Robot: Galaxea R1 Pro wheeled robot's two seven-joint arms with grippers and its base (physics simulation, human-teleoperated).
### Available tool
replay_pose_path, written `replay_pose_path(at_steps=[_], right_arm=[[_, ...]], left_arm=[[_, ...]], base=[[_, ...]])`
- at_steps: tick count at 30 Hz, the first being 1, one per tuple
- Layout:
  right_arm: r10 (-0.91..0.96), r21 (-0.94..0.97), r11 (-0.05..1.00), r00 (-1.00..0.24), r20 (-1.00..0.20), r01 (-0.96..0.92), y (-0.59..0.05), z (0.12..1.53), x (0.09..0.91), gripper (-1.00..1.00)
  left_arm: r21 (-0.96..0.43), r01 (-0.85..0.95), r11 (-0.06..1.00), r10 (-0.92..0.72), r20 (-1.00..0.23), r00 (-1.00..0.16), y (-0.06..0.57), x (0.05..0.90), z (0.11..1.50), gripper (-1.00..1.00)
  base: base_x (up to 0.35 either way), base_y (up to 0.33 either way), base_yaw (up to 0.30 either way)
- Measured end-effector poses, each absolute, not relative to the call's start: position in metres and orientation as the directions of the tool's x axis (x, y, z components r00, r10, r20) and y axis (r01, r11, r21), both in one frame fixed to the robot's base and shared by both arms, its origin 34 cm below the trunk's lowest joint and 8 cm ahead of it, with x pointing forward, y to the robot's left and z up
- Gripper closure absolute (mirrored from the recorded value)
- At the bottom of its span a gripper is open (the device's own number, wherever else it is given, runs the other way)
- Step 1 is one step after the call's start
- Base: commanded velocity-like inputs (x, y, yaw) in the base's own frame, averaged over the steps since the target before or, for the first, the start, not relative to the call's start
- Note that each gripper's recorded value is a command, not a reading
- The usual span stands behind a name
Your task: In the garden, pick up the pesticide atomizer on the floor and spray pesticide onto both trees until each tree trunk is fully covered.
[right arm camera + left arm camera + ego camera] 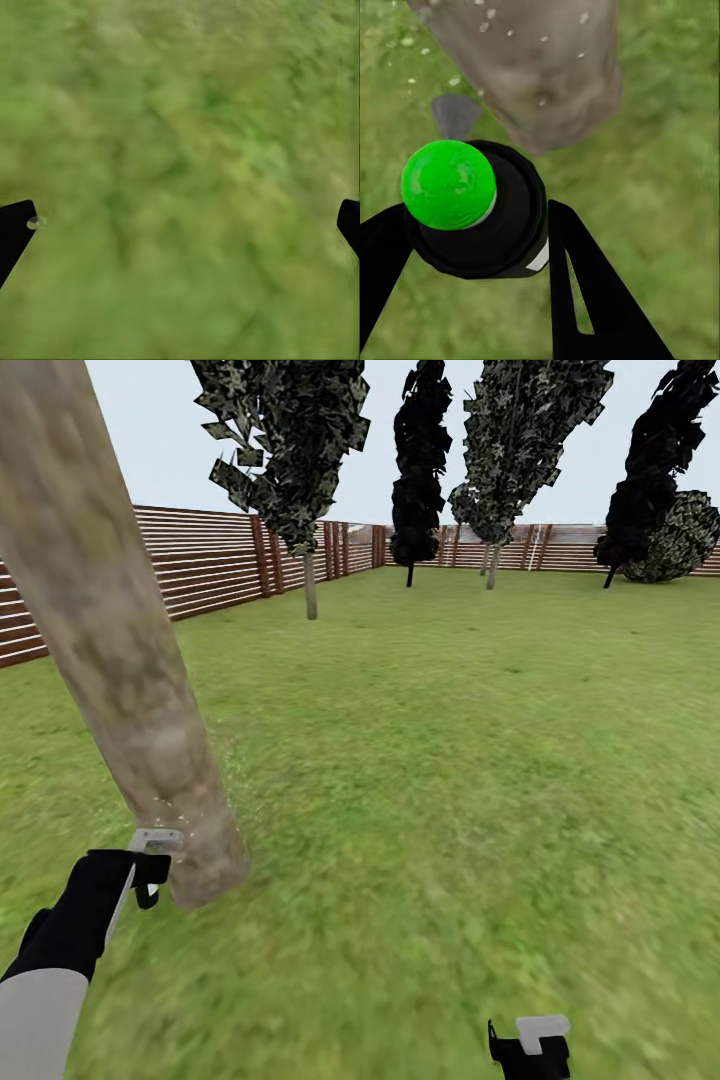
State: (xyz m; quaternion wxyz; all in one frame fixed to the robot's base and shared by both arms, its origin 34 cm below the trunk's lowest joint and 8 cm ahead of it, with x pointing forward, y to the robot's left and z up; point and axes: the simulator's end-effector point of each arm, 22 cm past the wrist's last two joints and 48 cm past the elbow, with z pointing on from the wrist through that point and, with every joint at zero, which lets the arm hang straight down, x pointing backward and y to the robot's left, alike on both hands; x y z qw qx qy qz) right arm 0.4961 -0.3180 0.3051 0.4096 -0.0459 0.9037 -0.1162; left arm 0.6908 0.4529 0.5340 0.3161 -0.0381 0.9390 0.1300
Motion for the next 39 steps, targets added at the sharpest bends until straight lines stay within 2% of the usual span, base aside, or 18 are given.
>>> replay_pose_path(at_steps=[6,14,23,27,30,39], right_arm=[[-0.178,-0.248,0.969,-0.66,-0.73,0.012,-0.318,0.305,0.496,-1.0],[-0.178,-0.246,0.969,-0.66,-0.73,0.011,-0.317,0.305,0.496,-1.0],[-0.177,-0.246,0.969,-0.66,-0.73,0.012,-0.317,0.305,0.496,-1.0],[-0.177,-0.246,0.969,-0.66,-0.73,0.012,-0.317,0.305,0.496,-1.0],[-0.178,-0.246,0.969,-0.66,-0.73,0.011,-0.317,0.305,0.496,-1.0],[-0.179,-0.247,0.969,-0.66,-0.73,0.011,-0.318,0.305,0.496,-1.0]], left_arm=[[0.202,-0.134,0.97,0.003,-0.562,-0.827,0.441,0.681,0.509,1.0],[0.209,-0.161,0.965,-0.016,-0.562,-0.827,0.457,0.677,0.51,1.0],[0.171,-0.143,0.975,-0.041,-0.495,-0.868,0.44,0.658,0.468,1.0],[0.16,-0.188,0.969,-0.086,-0.495,-0.865,0.46,0.64,0.439,1.0],[0.148,-0.199,0.969,-0.1,-0.502,-0.859,0.45,0.643,0.436,1.0],[0.15,-0.211,0.966,-0.104,-0.52,-0.848,0.461,0.636,0.424,1.0]], base=[[0.219,-0.189,0.0],[0.116,-0.253,0.013],[0.11,-0.266,0.26],[0.122,-0.266,0.278],[0.126,-0.266,0.24],[0.193,-0.227,0.021]])
